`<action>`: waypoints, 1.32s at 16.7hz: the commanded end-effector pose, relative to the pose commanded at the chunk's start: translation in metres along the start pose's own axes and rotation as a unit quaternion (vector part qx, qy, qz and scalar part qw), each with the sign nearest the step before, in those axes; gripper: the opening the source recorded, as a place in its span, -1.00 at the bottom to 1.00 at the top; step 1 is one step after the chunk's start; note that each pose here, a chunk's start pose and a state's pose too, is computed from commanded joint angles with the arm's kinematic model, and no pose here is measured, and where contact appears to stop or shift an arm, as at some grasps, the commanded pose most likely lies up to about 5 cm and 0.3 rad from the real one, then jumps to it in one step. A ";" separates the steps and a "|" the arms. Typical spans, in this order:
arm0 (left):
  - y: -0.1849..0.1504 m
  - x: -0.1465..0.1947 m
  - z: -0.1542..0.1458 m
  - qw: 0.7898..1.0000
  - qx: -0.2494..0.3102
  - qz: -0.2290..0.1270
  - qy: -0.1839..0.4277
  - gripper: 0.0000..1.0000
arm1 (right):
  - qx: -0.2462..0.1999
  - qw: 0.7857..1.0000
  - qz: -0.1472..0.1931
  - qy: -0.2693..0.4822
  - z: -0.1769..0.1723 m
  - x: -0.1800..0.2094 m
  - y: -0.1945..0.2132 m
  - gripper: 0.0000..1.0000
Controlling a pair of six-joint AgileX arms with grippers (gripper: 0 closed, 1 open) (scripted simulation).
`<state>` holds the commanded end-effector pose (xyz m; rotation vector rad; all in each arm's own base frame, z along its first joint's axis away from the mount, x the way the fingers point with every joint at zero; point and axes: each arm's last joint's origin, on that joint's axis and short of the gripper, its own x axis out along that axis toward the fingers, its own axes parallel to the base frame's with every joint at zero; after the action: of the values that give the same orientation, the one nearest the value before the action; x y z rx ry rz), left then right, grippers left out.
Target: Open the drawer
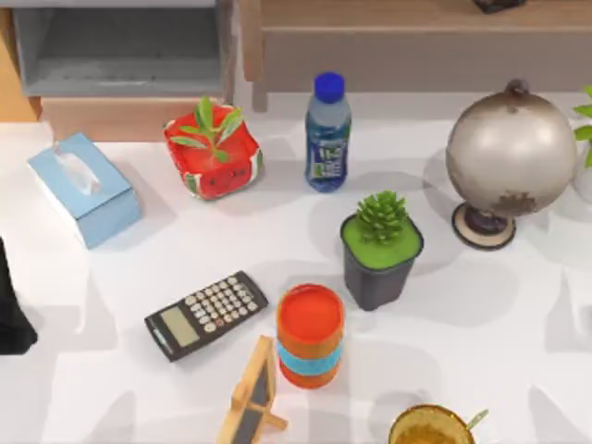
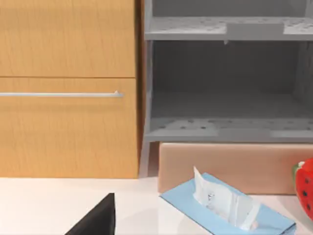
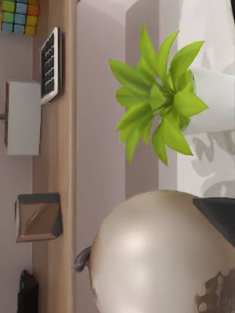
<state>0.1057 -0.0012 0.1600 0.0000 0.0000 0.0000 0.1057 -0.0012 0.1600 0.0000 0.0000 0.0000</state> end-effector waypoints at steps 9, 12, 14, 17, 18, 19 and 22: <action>-0.013 0.016 0.047 1.000 -0.003 0.000 -0.020 1.00 | 0.000 1.000 0.000 0.000 0.000 0.000 0.000 1.00; -0.028 0.039 0.070 1.000 -0.005 -0.002 -0.014 1.00 | 0.000 1.000 0.000 0.000 0.000 0.000 0.000 1.00; -0.042 0.057 0.080 1.000 -0.004 -0.003 -0.008 1.00 | 0.000 1.000 0.000 0.000 0.000 0.000 0.000 1.00; -0.063 0.081 0.088 1.000 -0.001 -0.002 0.000 1.00 | 0.000 1.000 0.000 0.000 0.000 0.000 0.000 1.00; -0.069 0.087 0.090 1.000 0.000 -0.002 0.001 1.00 | 0.000 1.000 0.000 0.000 0.000 0.000 0.000 1.00; -0.074 0.091 0.091 1.000 0.000 -0.001 0.001 1.00 | 0.000 1.000 0.000 0.000 0.000 0.000 0.000 1.00; -0.080 0.097 0.092 1.000 0.000 0.000 0.000 1.00 | 0.000 1.000 0.000 0.000 0.000 0.000 0.000 1.00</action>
<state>0.2026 -0.0817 0.2522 0.0000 0.0000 0.0000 0.1057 -0.0012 0.1600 0.0000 0.0000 0.0000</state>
